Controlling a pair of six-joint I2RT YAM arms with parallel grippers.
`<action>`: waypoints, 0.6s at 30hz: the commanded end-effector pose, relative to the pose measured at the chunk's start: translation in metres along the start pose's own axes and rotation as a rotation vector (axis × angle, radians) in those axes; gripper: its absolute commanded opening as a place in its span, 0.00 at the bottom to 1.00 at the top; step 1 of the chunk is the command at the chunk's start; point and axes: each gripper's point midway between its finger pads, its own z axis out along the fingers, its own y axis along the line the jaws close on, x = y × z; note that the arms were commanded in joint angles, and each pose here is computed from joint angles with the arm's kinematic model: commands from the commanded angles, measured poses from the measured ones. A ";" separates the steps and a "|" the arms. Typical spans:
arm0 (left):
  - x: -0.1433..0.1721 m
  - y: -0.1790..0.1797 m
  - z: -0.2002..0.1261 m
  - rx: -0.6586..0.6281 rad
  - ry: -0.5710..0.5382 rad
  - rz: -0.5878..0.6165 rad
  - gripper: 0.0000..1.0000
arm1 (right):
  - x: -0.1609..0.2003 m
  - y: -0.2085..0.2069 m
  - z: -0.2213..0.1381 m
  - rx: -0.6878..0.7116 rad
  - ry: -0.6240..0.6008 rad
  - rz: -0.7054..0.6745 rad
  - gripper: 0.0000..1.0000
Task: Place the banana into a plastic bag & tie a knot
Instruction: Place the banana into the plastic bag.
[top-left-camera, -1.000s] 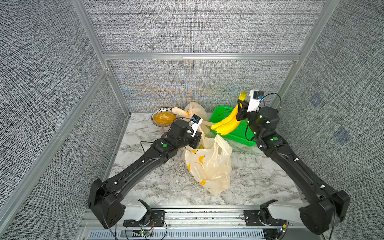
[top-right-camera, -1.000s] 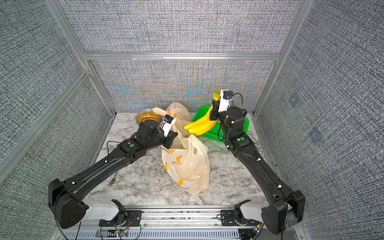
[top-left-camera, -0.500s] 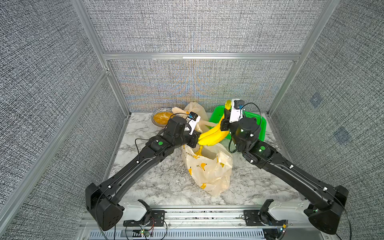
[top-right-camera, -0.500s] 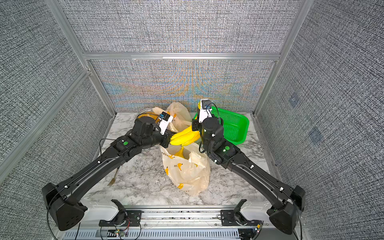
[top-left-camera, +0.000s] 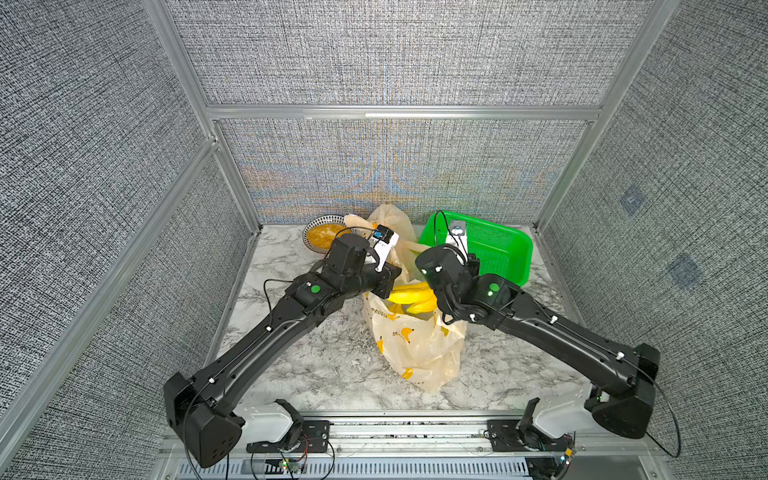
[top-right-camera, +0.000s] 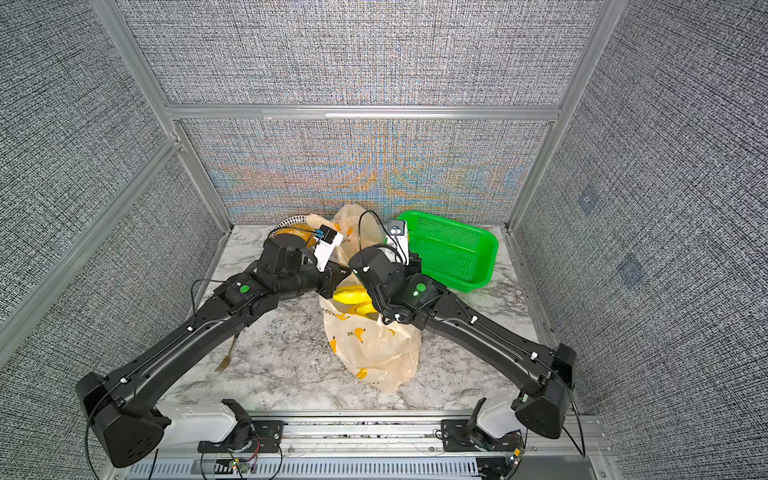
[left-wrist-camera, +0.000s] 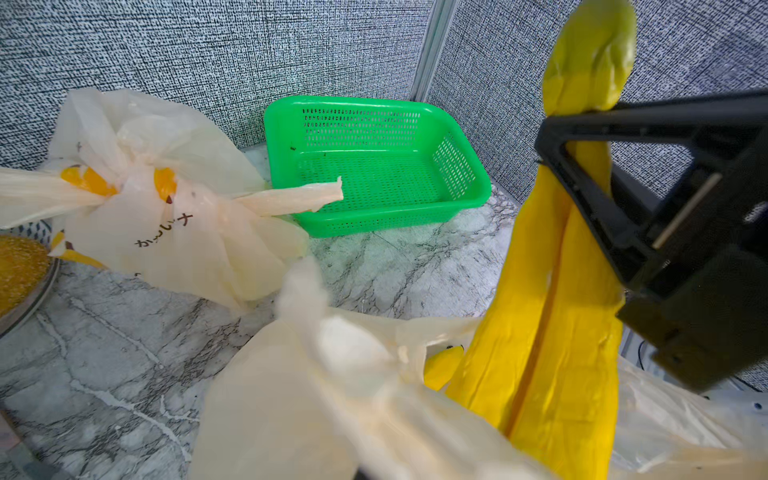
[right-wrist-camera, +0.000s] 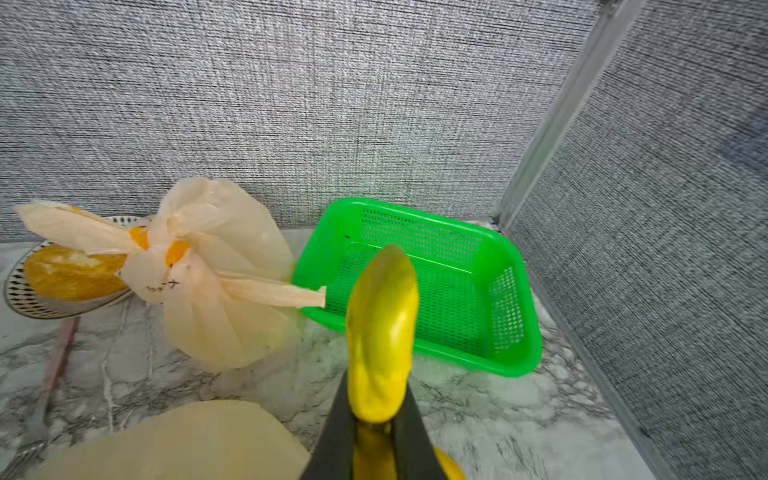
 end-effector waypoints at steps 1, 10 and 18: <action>0.000 -0.004 -0.003 0.018 -0.001 0.001 0.00 | -0.002 -0.022 -0.004 0.077 -0.021 0.000 0.00; -0.009 -0.011 -0.011 0.050 -0.030 -0.010 0.00 | 0.008 -0.017 -0.007 0.134 -0.041 -0.078 0.00; -0.014 -0.017 -0.021 0.072 -0.052 -0.019 0.00 | 0.005 0.004 -0.014 0.214 -0.087 -0.159 0.00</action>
